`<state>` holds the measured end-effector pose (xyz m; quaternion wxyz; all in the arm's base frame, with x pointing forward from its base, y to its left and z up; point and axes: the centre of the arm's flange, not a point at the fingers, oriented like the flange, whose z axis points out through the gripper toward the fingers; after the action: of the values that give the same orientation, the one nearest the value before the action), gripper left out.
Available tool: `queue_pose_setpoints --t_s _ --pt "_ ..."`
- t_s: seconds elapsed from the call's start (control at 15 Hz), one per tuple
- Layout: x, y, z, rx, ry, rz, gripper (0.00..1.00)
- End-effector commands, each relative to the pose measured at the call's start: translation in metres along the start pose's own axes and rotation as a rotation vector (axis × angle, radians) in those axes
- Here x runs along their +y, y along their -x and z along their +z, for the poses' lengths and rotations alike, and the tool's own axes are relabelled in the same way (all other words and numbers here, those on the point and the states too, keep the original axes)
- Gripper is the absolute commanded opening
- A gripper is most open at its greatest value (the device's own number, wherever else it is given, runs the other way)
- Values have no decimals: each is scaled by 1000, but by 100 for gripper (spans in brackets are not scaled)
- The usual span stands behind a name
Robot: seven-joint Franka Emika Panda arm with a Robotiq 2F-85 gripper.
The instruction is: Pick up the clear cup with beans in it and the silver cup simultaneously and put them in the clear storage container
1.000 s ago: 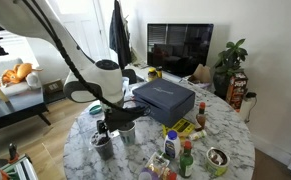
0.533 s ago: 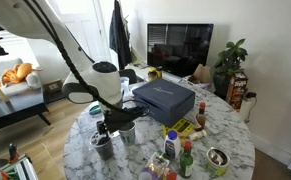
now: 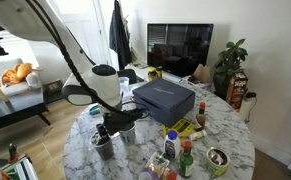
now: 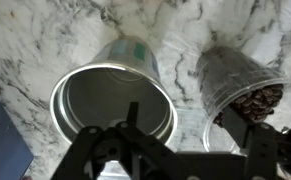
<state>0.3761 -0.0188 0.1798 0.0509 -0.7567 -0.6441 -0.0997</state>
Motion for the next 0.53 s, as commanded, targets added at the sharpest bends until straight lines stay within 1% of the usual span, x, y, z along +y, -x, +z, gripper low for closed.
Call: queue_pose_setpoints --t_s 0.0,0.07,0.2,0.27,0.33,0.4,0.47 --pt "-2 3 15 -12 8 -12 76" --pt "-2 3 16 -13 8 -13 79" --pt "-1 3 17 -15 8 -13 75" --pt "0 3 17 -15 8 -13 68" --pt "1 3 18 -18 15 -13 67" --pt "2 3 18 -19 16 -13 64" --pt "3 2 18 -20 18 -14 53"
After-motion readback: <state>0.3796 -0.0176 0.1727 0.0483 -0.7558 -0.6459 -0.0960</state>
